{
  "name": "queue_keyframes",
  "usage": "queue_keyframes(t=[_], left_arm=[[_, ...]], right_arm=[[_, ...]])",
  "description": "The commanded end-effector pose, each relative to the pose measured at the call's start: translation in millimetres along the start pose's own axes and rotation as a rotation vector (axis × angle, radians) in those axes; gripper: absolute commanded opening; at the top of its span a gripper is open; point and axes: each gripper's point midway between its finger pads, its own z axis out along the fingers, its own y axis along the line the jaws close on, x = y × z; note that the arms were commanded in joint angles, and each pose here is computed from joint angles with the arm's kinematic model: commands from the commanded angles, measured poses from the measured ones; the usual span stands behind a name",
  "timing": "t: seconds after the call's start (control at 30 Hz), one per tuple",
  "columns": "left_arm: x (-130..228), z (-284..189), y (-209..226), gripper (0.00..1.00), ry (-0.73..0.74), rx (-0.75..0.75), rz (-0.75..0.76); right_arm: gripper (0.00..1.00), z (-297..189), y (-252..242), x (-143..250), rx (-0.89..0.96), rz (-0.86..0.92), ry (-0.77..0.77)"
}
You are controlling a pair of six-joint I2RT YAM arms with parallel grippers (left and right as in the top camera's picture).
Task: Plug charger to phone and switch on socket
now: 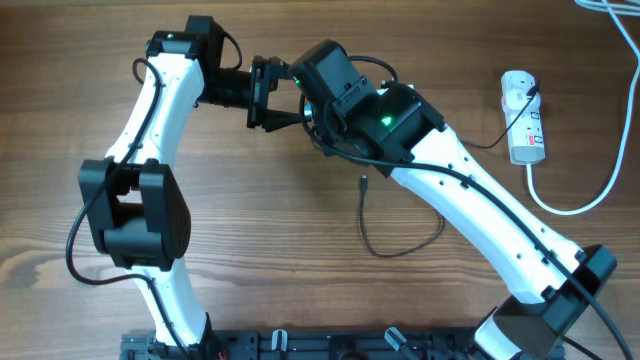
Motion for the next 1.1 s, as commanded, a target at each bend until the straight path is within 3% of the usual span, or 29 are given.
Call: queue_keyframes(t=[0.0,0.87,1.07], left_arm=[[15,-4,-12,0.6,0.006,0.022,0.05],[15,-4,-12,0.34,0.006,0.022,0.05],[15,-4,-12,0.19,0.006,0.021,0.05]], right_arm=[[0.05,-1,10,2,-0.035,0.043,-0.001],[0.05,-3,15,18,-0.044,0.053,0.087],[0.05,-3,15,18,-0.044,0.051,0.088]])
